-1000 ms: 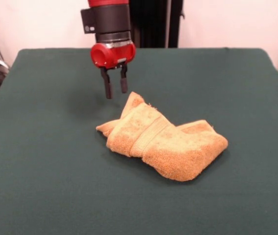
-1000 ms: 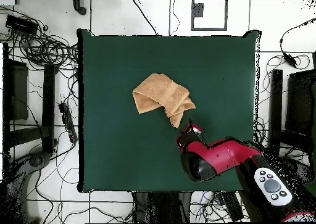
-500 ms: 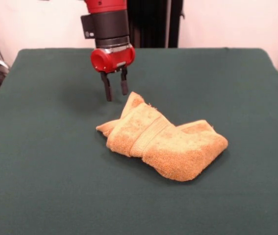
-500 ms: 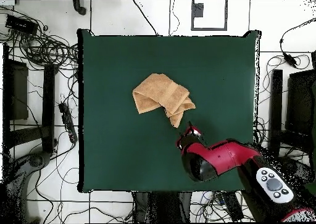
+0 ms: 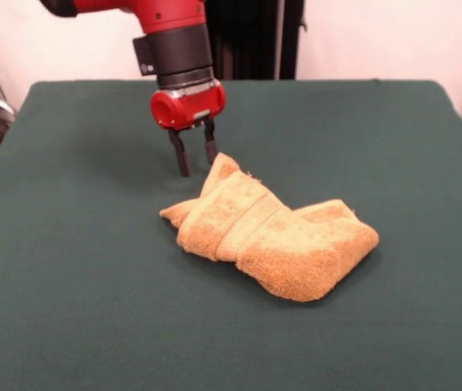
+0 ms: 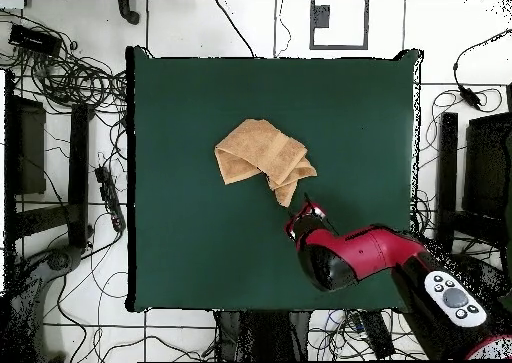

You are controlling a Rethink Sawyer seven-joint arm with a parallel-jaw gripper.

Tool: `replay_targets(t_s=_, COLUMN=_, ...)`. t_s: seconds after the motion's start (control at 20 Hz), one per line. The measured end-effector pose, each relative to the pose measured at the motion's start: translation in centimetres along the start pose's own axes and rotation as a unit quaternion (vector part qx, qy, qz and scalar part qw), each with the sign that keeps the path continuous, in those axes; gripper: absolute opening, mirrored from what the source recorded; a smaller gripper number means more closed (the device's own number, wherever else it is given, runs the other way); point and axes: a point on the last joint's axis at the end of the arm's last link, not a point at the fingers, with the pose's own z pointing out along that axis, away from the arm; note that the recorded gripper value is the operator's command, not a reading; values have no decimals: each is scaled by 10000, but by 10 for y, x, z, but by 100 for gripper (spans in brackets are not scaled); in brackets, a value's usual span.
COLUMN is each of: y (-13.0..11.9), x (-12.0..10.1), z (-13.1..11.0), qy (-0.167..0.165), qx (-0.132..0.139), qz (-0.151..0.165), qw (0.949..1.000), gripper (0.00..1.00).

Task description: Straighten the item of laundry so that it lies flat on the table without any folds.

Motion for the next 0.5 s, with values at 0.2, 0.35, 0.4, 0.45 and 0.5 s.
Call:
replay_targets(t_s=0.2, y=3, x=-3, z=5, qy=-134, qx=-69, qz=91, qw=9998, gripper=100)
replay_targets(t_s=0.35, y=7, x=-8, z=8, qy=-194, qx=-117, qz=95, qw=9997, gripper=100)
replay_targets(t_s=0.4, y=9, x=-12, z=10, qy=-233, qx=-146, qz=89, qw=9996, gripper=100)
replay_targets(t_s=0.45, y=10, x=-13, z=10, qy=-246, qx=-153, qz=86, qw=9995, gripper=100)
replay_targets(t_s=0.5, y=11, x=-14, z=10, qy=-261, qx=-161, qz=81, qw=9995, gripper=100)
